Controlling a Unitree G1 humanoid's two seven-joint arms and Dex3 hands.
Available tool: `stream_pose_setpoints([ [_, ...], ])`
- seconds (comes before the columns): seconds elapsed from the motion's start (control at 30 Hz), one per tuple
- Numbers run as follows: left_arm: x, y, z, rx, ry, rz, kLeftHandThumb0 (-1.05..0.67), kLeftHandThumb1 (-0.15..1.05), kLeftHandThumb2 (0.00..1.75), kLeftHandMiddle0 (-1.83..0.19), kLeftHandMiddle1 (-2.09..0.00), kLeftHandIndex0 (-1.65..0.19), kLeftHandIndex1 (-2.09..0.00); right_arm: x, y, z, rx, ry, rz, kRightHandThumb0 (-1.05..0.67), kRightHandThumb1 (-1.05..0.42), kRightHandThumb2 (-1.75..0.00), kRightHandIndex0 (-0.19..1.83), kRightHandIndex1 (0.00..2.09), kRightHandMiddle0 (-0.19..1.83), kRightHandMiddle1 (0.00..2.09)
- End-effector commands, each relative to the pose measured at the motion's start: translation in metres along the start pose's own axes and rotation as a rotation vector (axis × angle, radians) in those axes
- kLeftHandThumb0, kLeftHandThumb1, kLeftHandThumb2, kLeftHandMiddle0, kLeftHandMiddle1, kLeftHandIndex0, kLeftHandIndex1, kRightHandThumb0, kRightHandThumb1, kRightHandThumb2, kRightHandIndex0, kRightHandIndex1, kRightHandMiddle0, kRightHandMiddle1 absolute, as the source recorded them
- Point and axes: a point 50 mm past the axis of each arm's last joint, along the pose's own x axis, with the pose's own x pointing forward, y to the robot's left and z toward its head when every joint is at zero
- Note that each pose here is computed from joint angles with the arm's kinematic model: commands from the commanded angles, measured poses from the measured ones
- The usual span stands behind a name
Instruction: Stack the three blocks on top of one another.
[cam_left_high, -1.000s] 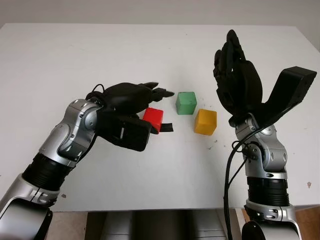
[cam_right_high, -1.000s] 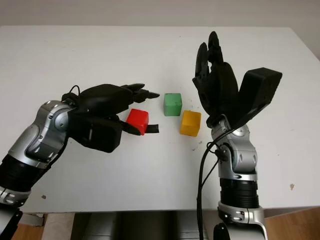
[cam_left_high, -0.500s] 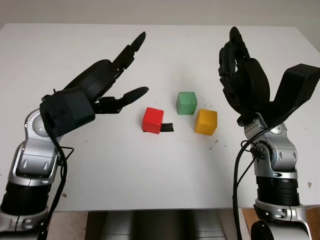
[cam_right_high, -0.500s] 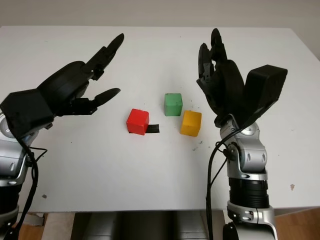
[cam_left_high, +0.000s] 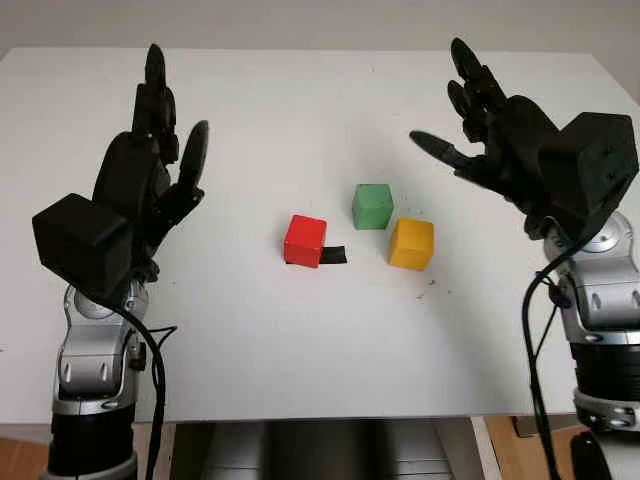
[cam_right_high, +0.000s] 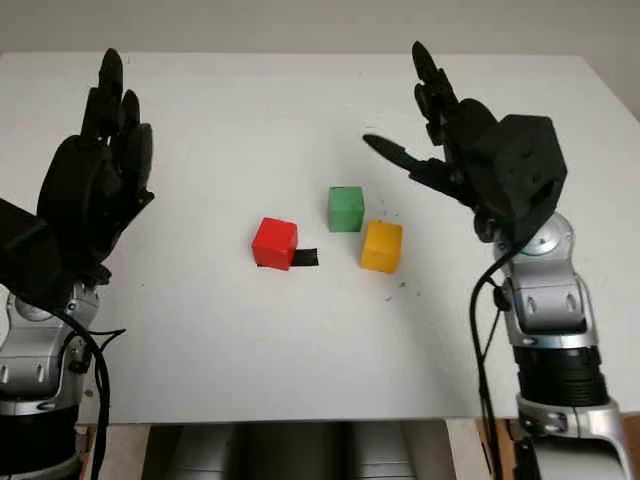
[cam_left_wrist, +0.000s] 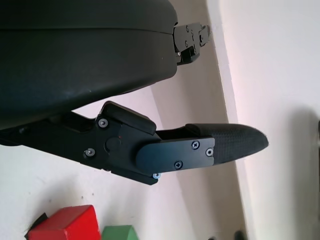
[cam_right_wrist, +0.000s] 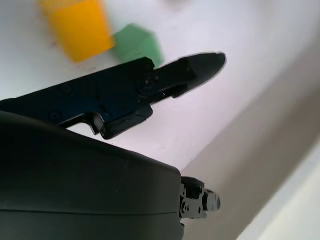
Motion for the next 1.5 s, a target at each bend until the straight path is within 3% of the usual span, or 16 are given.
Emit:
stream_pose_setpoints([
  [0.0,-0.006,0.002,-0.007,-0.020,0.014,0.028,-0.80,1.05,0.51,0.19,0.00,0.19,-0.01,-0.005,-0.009,0.007,-0.124,0.013,0.015,-0.65,-0.87,-0.04,0.22,0.16,0.23,0.12],
  [0.23,-0.012,0.004,-0.011,-0.039,0.022,0.057,-0.79,1.05,0.53,0.19,0.00,0.19,0.00,-0.027,-0.010,0.011,-0.405,0.102,0.084,-0.70,-0.85,-0.05,0.15,0.08,0.23,0.06],
  [0.67,-0.009,0.003,-0.010,-0.028,0.016,0.060,-0.80,1.05,0.48,0.19,-0.01,0.19,-0.01,-0.048,0.014,0.010,-0.587,0.094,0.103,-0.74,-0.89,-0.06,0.13,0.05,0.29,0.06],
  [1.13,-0.009,0.000,-0.008,-0.005,0.025,0.037,-0.79,1.05,0.45,0.19,0.00,0.19,0.00,-0.038,0.054,-0.012,-0.700,0.085,0.071,-0.77,-0.95,-0.07,0.20,0.07,0.32,0.06],
  [1.47,-0.011,0.000,-0.008,-0.006,0.012,0.042,-0.79,1.05,0.42,0.19,-0.01,0.19,0.00,-0.035,0.061,-0.022,-0.682,0.098,0.102,-0.75,-0.94,-0.05,0.19,0.06,0.37,0.07],
])
